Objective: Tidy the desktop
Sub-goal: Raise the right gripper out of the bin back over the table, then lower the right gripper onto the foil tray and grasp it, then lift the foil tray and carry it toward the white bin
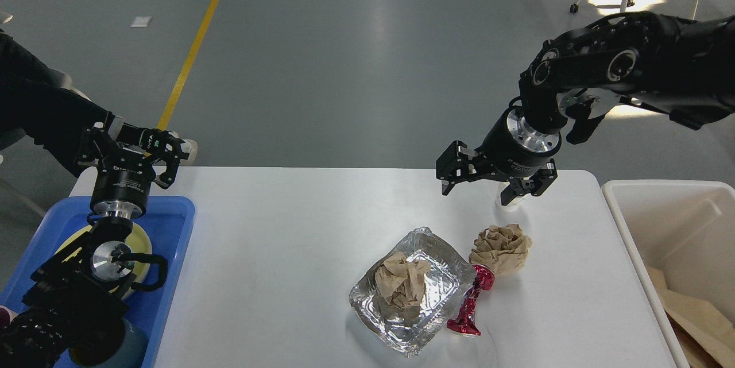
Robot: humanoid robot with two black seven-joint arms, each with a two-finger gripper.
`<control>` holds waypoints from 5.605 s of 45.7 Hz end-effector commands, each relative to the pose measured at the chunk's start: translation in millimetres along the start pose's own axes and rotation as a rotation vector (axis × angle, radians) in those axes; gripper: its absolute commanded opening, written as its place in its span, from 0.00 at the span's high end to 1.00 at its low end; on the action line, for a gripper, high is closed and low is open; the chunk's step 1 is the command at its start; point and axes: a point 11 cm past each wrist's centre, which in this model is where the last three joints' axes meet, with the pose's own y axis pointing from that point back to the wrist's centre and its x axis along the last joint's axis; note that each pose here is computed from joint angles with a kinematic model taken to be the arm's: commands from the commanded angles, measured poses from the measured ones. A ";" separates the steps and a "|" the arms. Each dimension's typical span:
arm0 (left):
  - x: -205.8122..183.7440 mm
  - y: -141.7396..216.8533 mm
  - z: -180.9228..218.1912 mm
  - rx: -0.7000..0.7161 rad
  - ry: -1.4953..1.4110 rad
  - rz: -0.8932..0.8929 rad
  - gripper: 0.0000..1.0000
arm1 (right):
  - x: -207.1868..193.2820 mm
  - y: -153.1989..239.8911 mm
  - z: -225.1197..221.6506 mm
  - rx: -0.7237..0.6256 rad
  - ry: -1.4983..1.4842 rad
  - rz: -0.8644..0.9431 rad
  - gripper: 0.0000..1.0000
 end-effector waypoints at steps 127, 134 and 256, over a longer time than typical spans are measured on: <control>0.0 0.0 0.0 0.000 0.000 0.000 0.03 | -168.6 -226.7 -78.7 0.149 0.587 -0.053 0.14; 0.0 0.0 0.0 0.000 0.000 0.000 0.03 | -159.4 -231.1 -74.6 0.154 0.632 0.026 0.35; 0.0 0.0 0.0 0.000 0.000 0.000 0.03 | 67.5 4.3 6.4 -0.163 0.571 0.537 1.00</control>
